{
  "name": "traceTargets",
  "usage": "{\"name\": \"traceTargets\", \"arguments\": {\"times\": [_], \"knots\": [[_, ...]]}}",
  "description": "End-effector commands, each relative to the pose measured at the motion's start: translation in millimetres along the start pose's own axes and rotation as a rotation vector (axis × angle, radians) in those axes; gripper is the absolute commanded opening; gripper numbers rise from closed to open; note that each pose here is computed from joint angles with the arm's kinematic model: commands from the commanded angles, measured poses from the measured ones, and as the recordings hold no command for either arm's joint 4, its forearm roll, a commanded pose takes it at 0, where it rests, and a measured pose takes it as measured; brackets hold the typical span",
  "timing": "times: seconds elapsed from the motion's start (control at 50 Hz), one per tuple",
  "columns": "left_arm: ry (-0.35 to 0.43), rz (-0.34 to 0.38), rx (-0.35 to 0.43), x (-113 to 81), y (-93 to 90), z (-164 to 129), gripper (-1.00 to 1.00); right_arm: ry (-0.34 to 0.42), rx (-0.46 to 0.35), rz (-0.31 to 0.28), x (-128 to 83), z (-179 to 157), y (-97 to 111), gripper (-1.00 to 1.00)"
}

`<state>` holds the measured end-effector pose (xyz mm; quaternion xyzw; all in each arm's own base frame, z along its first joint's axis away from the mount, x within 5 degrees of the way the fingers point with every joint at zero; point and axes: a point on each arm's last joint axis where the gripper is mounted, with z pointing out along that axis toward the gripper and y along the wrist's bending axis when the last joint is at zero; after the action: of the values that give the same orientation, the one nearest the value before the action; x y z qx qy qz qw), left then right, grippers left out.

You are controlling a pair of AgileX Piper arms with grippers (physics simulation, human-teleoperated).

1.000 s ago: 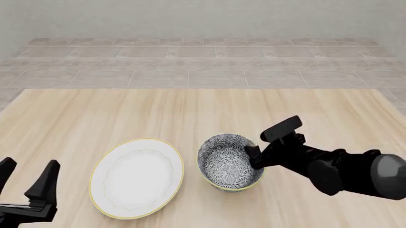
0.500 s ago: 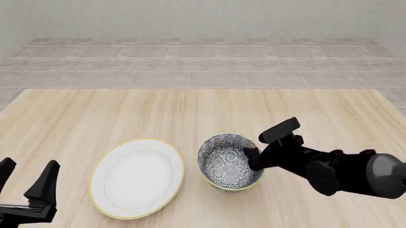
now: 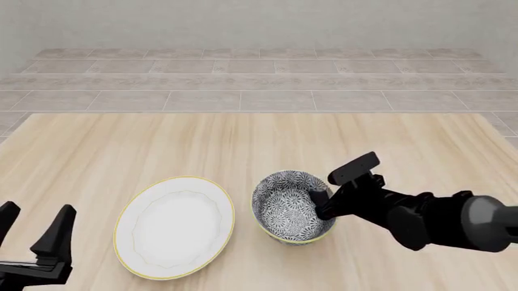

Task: Put the bowl on the plate.

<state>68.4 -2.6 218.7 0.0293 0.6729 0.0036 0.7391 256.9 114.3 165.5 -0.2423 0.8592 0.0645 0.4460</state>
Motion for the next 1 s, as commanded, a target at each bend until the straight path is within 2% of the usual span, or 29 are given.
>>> {"name": "traceTargets", "arguments": {"times": [0.02,1.0], "knots": [[0.002,-0.001,0.0,0.0,0.0,0.3,1.0,0.006,-0.006,0.0,-0.2,2.2,1.9,1.0],[0.003,0.0,0.0,0.4,0.0,-0.2,1.0,0.032,-0.015,0.006,9.8,12.5,5.2,1.0]]}}
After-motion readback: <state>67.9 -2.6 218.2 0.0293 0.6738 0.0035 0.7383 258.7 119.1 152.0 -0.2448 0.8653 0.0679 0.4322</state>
